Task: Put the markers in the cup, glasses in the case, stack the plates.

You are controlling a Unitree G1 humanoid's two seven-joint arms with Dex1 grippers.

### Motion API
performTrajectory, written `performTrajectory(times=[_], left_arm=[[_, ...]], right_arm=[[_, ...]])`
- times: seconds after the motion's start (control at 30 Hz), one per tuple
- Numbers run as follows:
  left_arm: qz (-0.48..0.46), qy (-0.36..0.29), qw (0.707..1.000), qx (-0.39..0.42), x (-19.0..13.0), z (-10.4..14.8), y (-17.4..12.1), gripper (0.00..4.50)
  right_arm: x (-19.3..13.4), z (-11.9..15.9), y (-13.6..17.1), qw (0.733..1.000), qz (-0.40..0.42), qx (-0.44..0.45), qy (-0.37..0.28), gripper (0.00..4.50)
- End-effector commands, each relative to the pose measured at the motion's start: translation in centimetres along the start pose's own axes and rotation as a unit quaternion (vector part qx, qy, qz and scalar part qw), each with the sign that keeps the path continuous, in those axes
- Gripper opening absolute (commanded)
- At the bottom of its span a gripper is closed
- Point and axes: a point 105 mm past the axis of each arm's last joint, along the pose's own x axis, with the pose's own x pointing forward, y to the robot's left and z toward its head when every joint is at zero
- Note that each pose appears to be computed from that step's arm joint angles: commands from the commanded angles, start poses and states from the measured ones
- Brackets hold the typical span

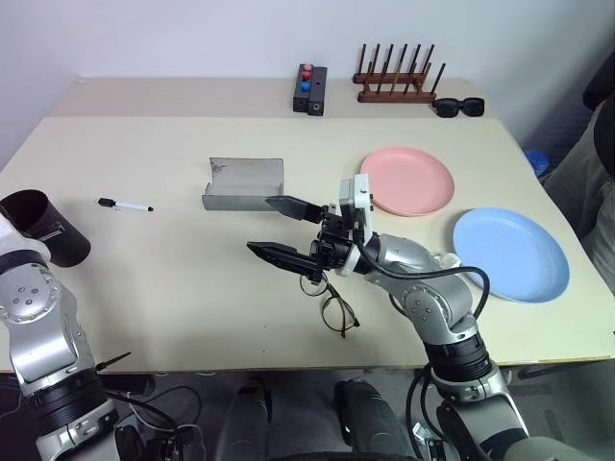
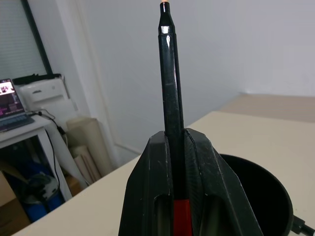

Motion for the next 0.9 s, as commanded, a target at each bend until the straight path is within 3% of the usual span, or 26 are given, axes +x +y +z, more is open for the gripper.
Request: performTrajectory(times=[0.03,0.23,0.43,0.6,0.7,0.77,0.87,0.9], left_arm=[[0.007,-0.025,1.0,-0.008,0.0,1.2,0.3,0.42],[0.015,-0.023,1.0,-0.004,0.1,1.1,0.3,3.1],[0.02,-0.024,0.999,-0.017,0.1,1.3,0.2,3.1],[-0.008,-0.06,0.997,-0.048,0.5,4.1,-1.3,3.1],[-0.095,-0.086,0.988,-0.09,0.4,7.6,-5.4,3.1],[-0.152,-0.064,0.982,-0.09,0.2,8.4,-8.5,3.1],[-0.171,0.049,0.981,-0.081,0.2,6.4,-12.2,4.46],[-0.164,0.079,0.98,-0.08,0.2,5.8,-12.9,4.46]], right_arm=[[0.4,1.1,0.7,1.0,0.019,-0.011,-0.015,4.5],[0.5,1.0,0.8,1.0,0.021,-0.008,-0.014,4.5],[0.5,1.0,0.8,1.0,0.022,-0.009,-0.014,4.5],[0.5,1.1,0.7,1.0,0.019,-0.012,-0.014,4.5],[0.3,1.2,0.4,1.0,0.015,-0.016,-0.014,4.5],[0.3,1.2,0.3,1.0,0.013,-0.017,-0.013,4.5],[0.2,1.2,0.1,1.0,0.008,-0.02,-0.014,4.5],[0.2,1.2,0.0,1.0,0.006,-0.02,-0.014,4.5]])
